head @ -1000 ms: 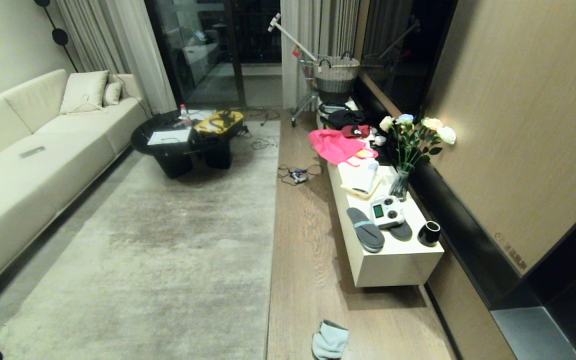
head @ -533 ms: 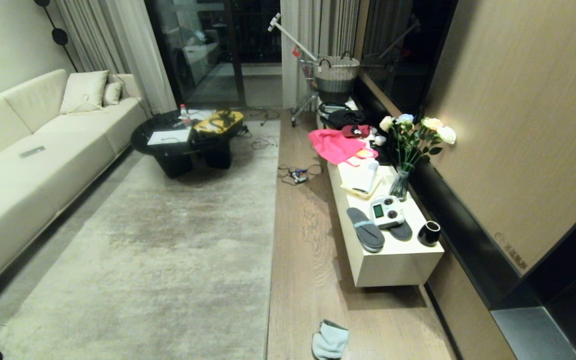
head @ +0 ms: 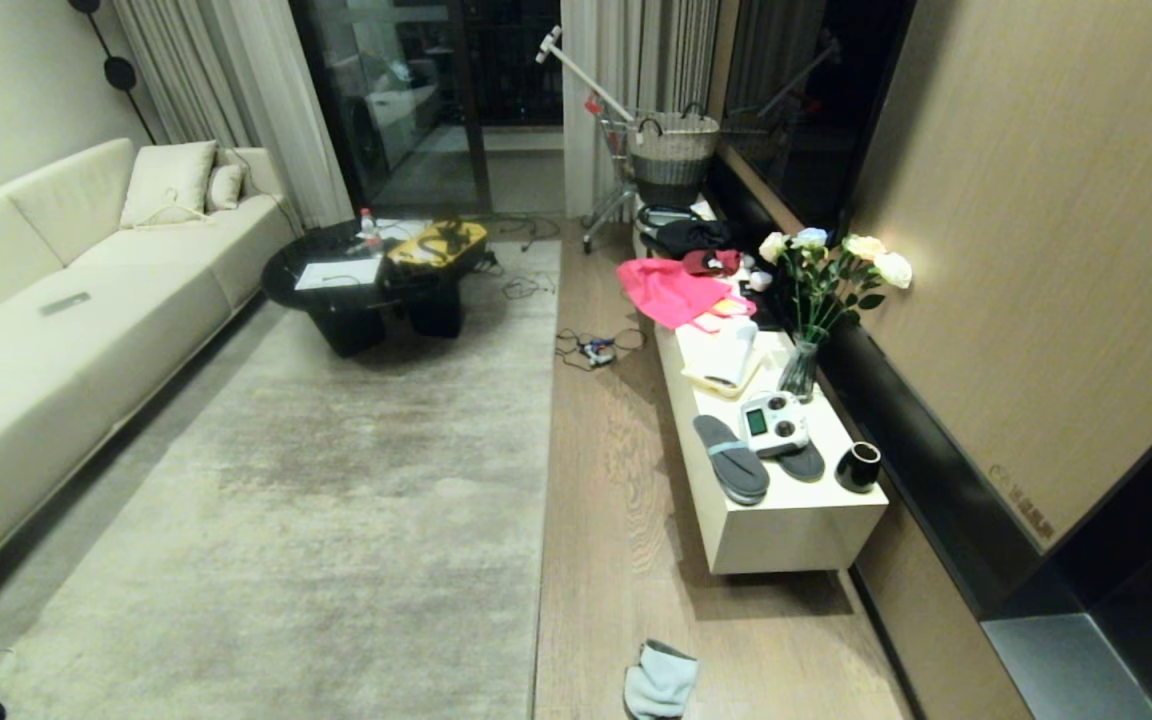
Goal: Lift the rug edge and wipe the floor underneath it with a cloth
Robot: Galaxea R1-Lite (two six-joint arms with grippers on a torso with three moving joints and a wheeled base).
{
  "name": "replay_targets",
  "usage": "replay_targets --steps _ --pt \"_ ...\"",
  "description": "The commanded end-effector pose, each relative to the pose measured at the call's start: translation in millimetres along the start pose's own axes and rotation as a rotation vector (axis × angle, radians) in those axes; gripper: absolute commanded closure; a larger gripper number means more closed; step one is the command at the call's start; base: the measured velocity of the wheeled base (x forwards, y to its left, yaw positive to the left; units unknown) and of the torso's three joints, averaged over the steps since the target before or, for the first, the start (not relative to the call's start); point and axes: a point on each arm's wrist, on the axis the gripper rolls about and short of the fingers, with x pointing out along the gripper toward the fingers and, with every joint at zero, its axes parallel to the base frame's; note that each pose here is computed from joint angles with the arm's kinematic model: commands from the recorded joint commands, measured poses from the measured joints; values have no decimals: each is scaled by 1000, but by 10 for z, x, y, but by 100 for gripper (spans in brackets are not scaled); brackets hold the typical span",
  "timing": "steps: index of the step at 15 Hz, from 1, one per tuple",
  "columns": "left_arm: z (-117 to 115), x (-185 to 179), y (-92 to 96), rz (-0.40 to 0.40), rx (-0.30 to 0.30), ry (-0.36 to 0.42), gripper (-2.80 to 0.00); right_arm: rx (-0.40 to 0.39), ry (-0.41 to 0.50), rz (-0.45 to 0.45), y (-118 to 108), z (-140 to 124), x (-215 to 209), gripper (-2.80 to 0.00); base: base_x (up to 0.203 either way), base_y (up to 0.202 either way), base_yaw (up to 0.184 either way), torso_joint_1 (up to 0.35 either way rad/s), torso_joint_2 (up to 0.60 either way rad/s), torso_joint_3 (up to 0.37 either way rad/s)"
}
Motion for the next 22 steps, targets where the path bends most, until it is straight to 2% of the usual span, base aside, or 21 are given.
replay_targets --steps 1,22 --pt "0 0 0 0 0 -1 0 -1 1 1 0 1 1 0 0 0 0 0 0 0" --pt "0 1 0 0 0 1 0 1 -1 1 0 3 1 0 0 0 0 0 0 0"
